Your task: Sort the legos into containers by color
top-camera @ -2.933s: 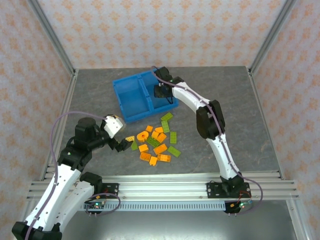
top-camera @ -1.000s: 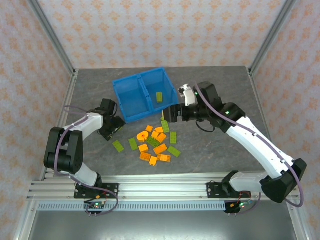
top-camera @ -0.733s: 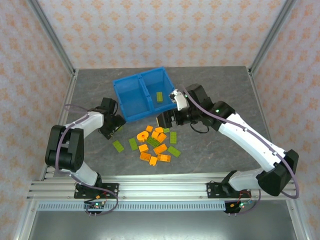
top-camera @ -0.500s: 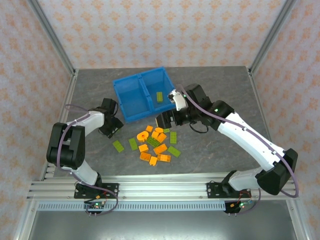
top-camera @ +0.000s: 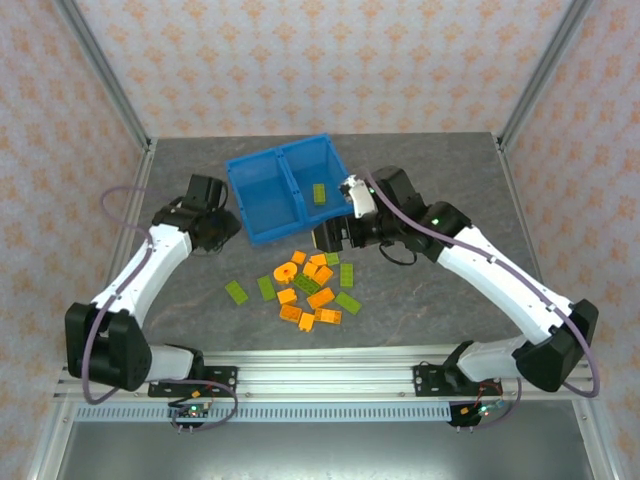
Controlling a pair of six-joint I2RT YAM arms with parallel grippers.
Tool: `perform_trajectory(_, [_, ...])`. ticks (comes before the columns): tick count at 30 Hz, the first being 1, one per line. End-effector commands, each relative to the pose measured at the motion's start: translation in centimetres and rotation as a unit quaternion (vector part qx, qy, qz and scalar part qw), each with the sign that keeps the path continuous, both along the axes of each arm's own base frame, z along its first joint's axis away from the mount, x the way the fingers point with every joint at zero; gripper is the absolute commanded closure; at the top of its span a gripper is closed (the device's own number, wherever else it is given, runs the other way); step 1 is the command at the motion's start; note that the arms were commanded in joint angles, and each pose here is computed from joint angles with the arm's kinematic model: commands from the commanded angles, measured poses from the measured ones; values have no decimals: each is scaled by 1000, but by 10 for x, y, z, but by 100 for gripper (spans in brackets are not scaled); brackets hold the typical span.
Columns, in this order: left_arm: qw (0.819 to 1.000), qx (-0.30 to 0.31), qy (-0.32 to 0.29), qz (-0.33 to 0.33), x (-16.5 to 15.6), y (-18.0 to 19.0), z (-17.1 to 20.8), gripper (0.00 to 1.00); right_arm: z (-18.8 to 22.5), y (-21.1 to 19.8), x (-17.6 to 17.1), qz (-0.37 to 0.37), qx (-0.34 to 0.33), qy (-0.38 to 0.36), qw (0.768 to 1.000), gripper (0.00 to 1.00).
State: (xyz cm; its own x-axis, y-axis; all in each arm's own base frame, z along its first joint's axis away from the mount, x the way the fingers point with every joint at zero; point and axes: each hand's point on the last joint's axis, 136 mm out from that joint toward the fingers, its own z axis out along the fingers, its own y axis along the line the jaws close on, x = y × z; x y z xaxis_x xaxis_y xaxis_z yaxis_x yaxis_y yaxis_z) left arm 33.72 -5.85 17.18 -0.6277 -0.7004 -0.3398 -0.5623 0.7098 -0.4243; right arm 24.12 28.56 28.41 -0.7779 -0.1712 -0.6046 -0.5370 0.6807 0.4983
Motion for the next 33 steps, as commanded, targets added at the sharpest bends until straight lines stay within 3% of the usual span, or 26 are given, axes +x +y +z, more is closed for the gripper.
perform_trajectory(1, [997,18,-62,-43,21,-40,53,75,38,-17,14,-69,33,-73,994,7])
perform_trajectory(5, [987,52,-94,-119,64,-110,73,75,48,-38,19,-124,35,-103,986,6])
perform_trajectory(8, [980,83,-99,-149,97,-145,66,75,48,-48,17,-144,32,-103,984,6])
perform_trajectory(16, [964,180,-61,-187,170,-185,5,75,44,-70,3,-172,36,-96,980,6])
perform_trajectory(21, [963,177,-29,-200,184,-199,-32,70,44,-79,0,-184,32,-104,977,6])
perform_trajectory(24, [966,161,-24,-203,185,-206,-37,58,46,-80,0,-183,32,-107,977,6])
perform_trajectory(27, [967,148,-44,-203,185,-210,-19,43,47,-79,0,-181,33,-108,977,6])
perform_trajectory(33, [967,134,-83,-198,168,-199,48,41,46,-80,1,-182,27,-113,976,5])
